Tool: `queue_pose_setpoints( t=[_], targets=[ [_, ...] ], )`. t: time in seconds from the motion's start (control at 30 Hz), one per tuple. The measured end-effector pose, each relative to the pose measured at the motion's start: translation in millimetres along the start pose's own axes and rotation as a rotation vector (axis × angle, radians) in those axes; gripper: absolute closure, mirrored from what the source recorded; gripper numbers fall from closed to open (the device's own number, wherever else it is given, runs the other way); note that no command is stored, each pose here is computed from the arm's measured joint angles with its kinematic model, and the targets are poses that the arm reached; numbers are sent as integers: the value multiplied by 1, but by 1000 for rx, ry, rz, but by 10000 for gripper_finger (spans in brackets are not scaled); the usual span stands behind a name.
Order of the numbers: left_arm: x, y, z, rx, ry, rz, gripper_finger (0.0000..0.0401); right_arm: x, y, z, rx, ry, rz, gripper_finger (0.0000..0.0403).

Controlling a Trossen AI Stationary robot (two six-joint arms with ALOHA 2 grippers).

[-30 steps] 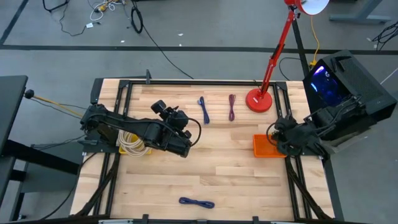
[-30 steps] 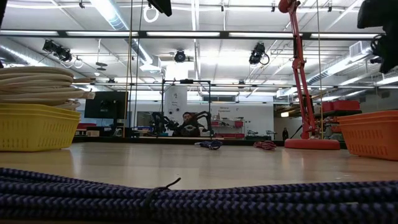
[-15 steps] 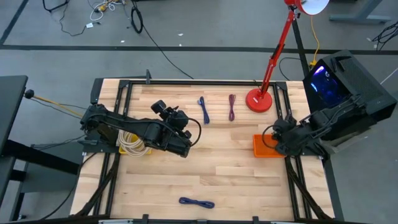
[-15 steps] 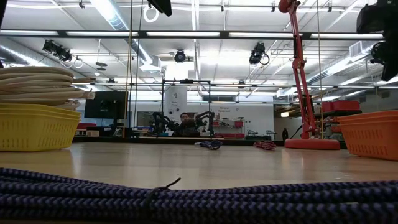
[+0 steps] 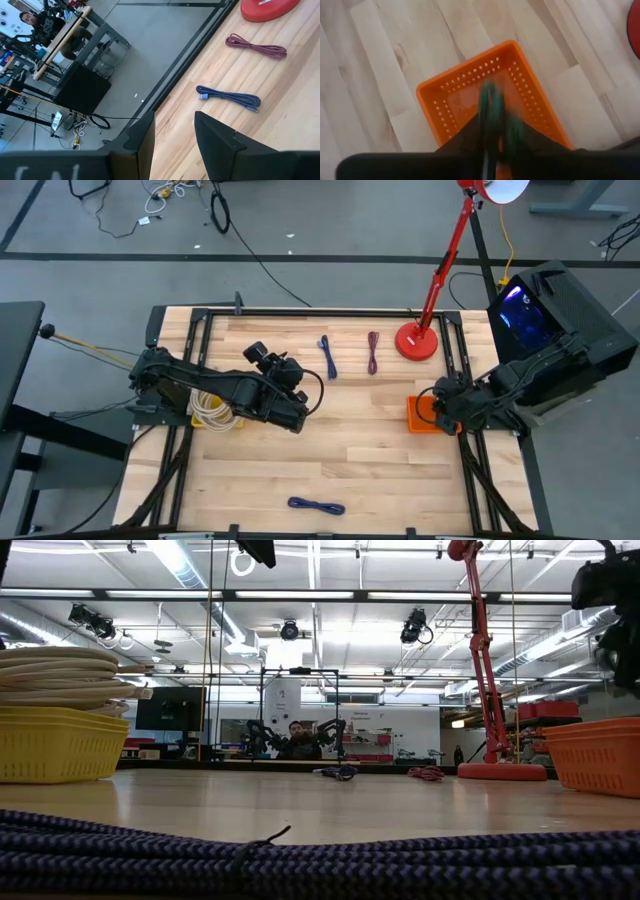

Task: Pick & Place USB Port
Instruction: Put the green charger cable into the orange basket, then put the blue charger cable into the orange basket

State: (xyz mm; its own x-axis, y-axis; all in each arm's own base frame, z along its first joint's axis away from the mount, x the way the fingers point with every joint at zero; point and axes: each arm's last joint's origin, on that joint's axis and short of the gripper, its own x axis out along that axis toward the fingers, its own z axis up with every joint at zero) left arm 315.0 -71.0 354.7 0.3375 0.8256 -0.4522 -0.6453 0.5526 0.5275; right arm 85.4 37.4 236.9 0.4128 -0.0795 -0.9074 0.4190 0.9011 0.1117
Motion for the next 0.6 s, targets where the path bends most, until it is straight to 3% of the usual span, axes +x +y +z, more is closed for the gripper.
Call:
queue_pose_setpoints(
  t=[0.33,0.6],
  targets=[
    [0,0,0,-4,-2,-1,257,0,1,2,-23,-56,-17,294],
    [3,0,2,-22,2,0,257,-4,12,21,-70,-355,-20,272]
  ],
)
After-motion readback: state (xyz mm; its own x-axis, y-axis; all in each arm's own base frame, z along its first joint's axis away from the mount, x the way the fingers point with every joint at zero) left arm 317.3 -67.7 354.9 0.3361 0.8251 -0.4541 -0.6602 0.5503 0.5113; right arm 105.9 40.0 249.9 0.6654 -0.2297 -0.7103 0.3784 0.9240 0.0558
